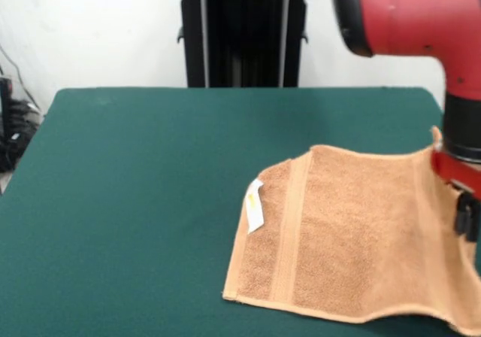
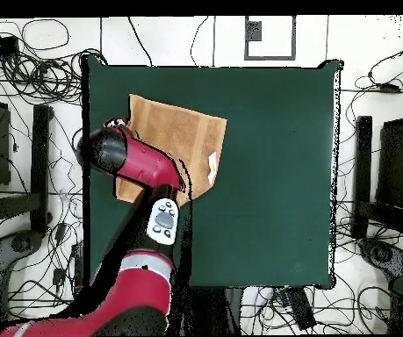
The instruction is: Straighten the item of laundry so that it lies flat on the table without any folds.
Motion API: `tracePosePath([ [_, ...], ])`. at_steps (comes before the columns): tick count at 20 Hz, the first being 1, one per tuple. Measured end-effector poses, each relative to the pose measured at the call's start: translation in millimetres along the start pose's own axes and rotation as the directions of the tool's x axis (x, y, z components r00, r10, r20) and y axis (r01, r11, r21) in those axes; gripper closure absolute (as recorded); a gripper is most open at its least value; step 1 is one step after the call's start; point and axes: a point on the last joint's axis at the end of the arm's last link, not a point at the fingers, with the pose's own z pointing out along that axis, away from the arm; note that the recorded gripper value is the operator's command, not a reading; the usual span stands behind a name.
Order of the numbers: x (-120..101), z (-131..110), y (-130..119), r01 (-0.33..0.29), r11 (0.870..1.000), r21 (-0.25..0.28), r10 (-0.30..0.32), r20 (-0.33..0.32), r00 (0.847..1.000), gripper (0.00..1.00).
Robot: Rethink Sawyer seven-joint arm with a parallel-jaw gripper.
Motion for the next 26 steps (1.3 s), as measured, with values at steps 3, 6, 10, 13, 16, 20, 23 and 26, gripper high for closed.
tracePosePath([
  [3, 11, -1, 9, -0.028, 1.0, 0.01, 0.028, 0.005, 1.0, 1.0],
  [6, 18, 2, 18, -0.055, 0.998, 0.023, 0.054, 0.03, 0.998, 0.0],
  [10, 20, 5, 24, -0.063, 0.998, 0.014, 0.062, 0.073, 0.995, 0.0],
  [13, 22, 6, 26, -0.063, 0.998, 0.008, 0.063, 0.087, 0.994, 0.0],
  [16, 21, 6, 27, -0.062, 0.998, 0.007, 0.061, 0.088, 0.994, 0.0],
  [20, 15, -3, 28, -0.074, 0.997, 0.003, 0.073, 0.089, 0.993, 0.0],
  [23, 7, -19, 29, -0.092, 0.996, -0.004, 0.092, 0.087, 0.992, 0.0],
  [26, -12, -45, 30, -0.137, 0.99, -0.016, 0.138, 0.076, 0.988, 0.0],
])
